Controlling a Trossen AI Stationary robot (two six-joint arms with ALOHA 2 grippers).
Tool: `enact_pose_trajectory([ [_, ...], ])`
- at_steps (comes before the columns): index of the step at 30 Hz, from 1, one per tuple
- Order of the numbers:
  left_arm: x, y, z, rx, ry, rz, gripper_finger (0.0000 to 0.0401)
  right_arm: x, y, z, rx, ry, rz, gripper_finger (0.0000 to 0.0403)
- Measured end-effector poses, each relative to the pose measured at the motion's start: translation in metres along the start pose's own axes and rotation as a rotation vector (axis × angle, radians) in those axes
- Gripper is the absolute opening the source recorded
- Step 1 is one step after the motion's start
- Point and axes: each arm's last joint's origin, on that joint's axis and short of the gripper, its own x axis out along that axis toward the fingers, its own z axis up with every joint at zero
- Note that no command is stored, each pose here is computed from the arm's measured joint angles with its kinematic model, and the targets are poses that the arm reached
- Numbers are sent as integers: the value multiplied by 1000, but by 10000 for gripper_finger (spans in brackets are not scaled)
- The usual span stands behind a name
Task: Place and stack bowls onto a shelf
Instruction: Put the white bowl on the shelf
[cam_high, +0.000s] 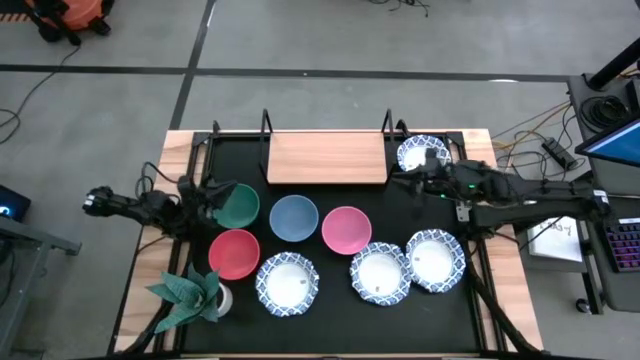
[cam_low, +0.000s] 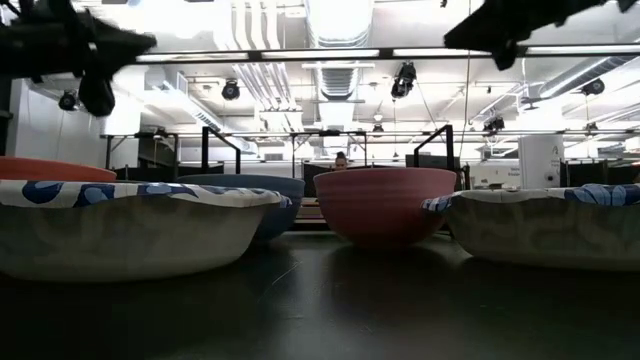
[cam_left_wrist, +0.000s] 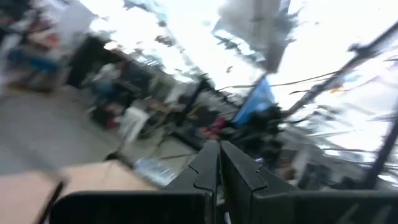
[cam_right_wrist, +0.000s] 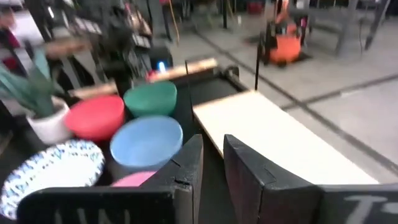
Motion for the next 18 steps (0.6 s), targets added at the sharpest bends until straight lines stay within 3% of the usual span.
enact_pose_trajectory([
  [3, 2, -6, 10, 21, -24, -66, 0, 7, 3, 8, -25, 68, -5, 54],
  [10, 16, -24, 34, 149, -15, -88, 0, 16, 8, 29, -123, 166, -14, 54],
  [18, 48, -50, 45, 320, 142, -64, 0, 25, 12, 47, -260, 296, -5, 54],
])
